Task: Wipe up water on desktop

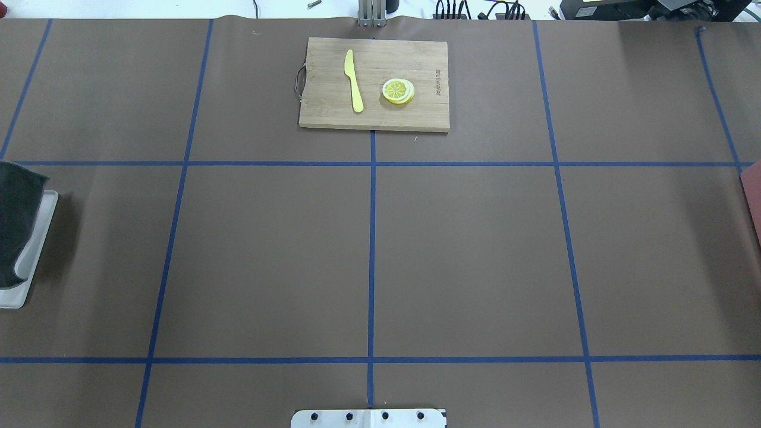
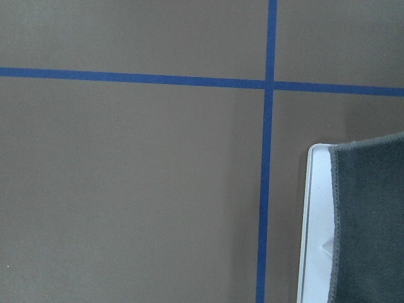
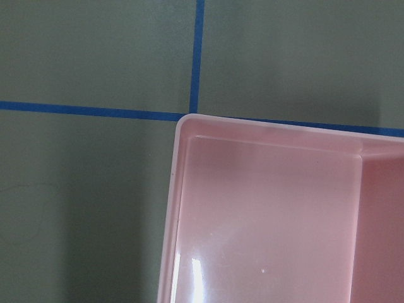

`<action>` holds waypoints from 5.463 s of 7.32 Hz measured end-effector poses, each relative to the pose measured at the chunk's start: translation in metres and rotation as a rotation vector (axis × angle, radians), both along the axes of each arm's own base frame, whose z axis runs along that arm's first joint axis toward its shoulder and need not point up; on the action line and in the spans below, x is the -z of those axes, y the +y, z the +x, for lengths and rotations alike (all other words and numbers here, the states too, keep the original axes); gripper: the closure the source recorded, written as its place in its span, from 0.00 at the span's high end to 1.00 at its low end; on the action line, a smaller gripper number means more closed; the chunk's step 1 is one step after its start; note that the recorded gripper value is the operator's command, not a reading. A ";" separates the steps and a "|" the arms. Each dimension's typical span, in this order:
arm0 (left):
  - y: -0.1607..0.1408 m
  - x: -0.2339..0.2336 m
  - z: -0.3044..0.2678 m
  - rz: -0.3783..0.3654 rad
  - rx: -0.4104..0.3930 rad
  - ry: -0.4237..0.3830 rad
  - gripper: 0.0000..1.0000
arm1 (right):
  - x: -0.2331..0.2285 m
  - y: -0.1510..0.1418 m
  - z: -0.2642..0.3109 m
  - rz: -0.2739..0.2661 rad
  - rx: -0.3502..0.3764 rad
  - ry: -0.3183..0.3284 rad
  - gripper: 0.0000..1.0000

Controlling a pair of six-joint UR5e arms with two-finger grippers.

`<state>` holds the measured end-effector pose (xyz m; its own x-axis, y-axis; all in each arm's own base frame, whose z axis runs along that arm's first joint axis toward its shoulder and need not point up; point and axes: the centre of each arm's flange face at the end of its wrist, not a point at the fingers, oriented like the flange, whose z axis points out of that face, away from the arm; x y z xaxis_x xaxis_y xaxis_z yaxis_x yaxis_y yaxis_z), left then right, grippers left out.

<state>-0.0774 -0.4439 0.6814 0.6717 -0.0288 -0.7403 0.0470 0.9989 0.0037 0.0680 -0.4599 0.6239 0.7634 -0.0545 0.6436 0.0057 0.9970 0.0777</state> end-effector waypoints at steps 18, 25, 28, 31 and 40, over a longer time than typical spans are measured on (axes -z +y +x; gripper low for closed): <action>-0.100 0.065 0.069 0.162 0.138 0.085 0.98 | 0.028 0.005 0.002 0.065 0.005 0.003 1.00; -0.068 0.055 0.121 0.127 0.152 0.151 0.60 | 0.025 0.007 0.002 0.098 -0.001 0.004 1.00; -0.058 0.051 0.134 0.142 0.128 0.162 0.27 | 0.024 0.006 0.002 0.099 -0.001 0.004 1.00; -0.057 0.051 0.134 0.144 0.128 0.164 0.11 | 0.023 0.006 0.002 0.098 -0.002 0.005 1.00; -0.056 0.082 0.132 0.168 0.099 0.230 0.00 | 0.024 0.006 0.002 0.100 -0.001 0.004 1.00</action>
<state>0.0545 -0.5003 0.5993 0.4858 0.0498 -0.8726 0.1626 0.9758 0.1462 0.0697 -0.4541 0.6000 0.7663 -0.1173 0.6317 0.0051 0.9843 0.1766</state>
